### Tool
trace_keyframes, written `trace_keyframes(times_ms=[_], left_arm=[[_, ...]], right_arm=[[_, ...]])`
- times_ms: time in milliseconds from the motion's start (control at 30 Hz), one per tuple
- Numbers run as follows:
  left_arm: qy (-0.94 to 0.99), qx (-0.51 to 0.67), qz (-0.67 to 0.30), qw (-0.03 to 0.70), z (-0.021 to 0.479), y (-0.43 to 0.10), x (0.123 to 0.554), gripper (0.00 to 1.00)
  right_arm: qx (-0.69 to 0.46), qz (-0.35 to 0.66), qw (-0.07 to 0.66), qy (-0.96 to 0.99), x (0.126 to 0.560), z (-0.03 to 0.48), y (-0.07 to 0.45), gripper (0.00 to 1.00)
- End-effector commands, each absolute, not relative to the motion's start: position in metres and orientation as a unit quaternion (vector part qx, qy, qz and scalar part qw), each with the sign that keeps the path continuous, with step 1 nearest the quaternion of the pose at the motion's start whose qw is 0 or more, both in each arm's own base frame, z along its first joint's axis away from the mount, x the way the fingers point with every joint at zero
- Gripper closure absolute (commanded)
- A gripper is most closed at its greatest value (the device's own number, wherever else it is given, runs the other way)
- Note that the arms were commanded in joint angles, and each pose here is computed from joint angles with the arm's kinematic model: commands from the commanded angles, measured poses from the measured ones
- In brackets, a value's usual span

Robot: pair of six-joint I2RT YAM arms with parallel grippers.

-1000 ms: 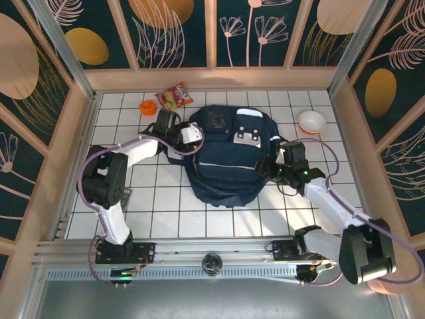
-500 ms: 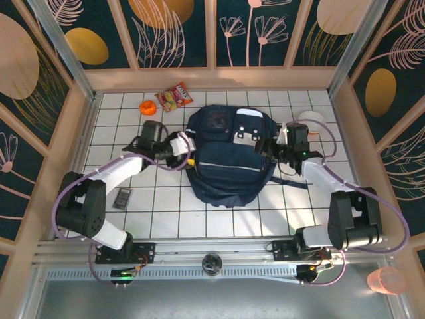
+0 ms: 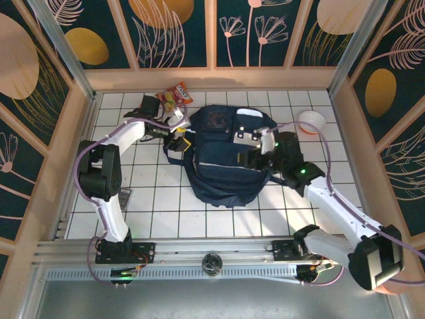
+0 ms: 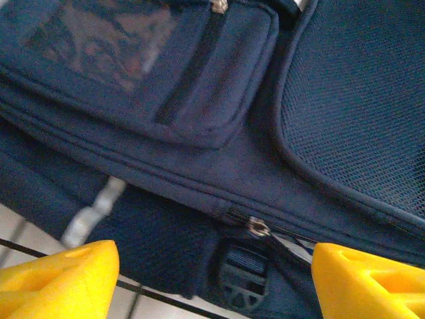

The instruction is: Pack the student bag

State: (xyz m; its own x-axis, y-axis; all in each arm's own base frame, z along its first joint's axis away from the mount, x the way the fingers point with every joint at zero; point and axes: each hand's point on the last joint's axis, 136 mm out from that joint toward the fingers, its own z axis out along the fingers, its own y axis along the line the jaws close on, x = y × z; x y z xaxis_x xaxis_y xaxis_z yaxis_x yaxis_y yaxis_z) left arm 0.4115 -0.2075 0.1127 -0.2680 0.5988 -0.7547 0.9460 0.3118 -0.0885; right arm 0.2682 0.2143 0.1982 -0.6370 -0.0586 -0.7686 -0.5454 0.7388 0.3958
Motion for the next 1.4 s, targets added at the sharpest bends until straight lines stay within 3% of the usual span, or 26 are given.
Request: trace_keyframes(times_ms=[0, 300, 667, 800, 933, 1133, 1367], left_arm=[[0.758, 0.488, -0.330, 0.279, 0.110, -0.216, 0.400, 0.25], [0.806, 0.424, -0.344, 0.231, 0.084, -0.239, 0.405, 0.25], [0.835, 0.373, -0.365, 0.176, 0.064, -0.247, 0.392, 0.28], [0.814, 0.379, -0.405, 0.171, 0.079, -0.252, 0.375, 0.36], [0.807, 0.380, -0.418, 0.169, 0.084, -0.254, 0.370, 0.50], [0.805, 0.384, -0.420, 0.164, 0.085, -0.255, 0.372, 0.59], [0.788, 0.399, -0.431, 0.185, 0.102, -0.257, 0.368, 0.62]], right_arm=[[-0.271, 0.239, 0.406, 0.839, 0.248, 0.180, 0.225, 0.42], [-0.440, 0.150, 0.388, 0.796, 0.223, 0.142, 0.265, 0.39], [-0.475, 0.081, 0.352, 0.802, 0.233, 0.102, 0.259, 0.41], [-0.461, 0.060, 0.350, 0.813, 0.241, 0.096, 0.250, 0.56], [-0.438, 0.053, 0.367, 0.819, 0.250, 0.104, 0.243, 0.73], [-0.390, 0.064, 0.413, 0.820, 0.265, 0.134, 0.233, 0.88], [-0.342, 0.087, 0.459, 0.816, 0.278, 0.164, 0.217, 1.00]])
